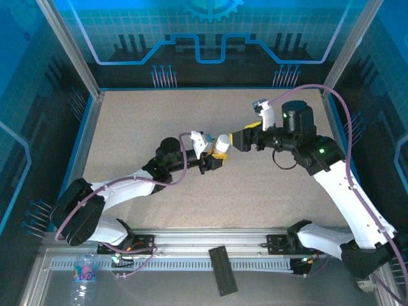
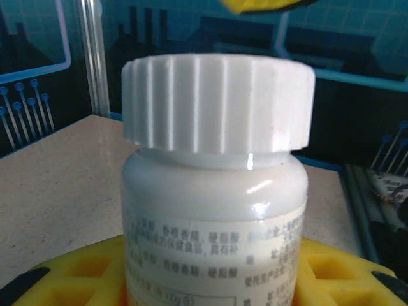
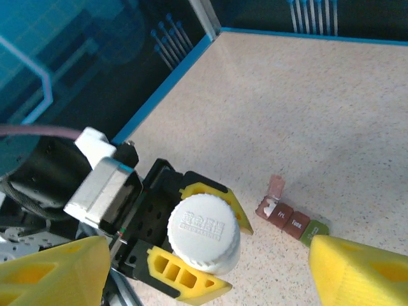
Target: Sort the pills into containers
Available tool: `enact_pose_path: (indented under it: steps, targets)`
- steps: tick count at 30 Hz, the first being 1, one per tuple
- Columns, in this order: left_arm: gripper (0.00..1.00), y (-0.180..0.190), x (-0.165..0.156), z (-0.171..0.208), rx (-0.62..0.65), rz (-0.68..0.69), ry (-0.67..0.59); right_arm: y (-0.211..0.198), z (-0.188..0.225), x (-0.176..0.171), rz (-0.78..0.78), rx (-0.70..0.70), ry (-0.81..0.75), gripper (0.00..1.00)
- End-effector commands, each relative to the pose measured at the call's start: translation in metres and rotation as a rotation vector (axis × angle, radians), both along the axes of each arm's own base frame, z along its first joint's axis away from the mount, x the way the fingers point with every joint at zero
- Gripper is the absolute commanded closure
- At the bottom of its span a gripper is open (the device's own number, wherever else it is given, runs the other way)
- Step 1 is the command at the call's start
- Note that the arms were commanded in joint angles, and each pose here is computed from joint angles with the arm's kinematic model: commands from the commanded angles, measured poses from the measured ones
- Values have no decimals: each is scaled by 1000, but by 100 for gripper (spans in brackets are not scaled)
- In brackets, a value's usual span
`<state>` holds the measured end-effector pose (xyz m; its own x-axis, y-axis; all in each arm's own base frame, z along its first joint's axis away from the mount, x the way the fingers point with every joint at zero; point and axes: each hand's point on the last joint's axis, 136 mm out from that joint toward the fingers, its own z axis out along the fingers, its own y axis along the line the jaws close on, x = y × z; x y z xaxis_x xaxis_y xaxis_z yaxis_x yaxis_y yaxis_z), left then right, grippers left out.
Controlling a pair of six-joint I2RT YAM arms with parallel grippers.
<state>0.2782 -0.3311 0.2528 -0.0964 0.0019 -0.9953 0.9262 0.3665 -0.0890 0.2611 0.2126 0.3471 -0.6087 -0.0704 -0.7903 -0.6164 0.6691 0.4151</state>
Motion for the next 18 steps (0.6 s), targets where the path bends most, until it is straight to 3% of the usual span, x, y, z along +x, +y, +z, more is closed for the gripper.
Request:
enact_pose_path:
  steps: [1, 18]
  targets:
    - [100, -5, -13, 35, -70, -88, -29, 7, -9, -8, 109, -44, 19, 17]
    - [100, -9, -14, 32, -73, -117, 5, 35, -18, 2, 156, -70, 34, 27]
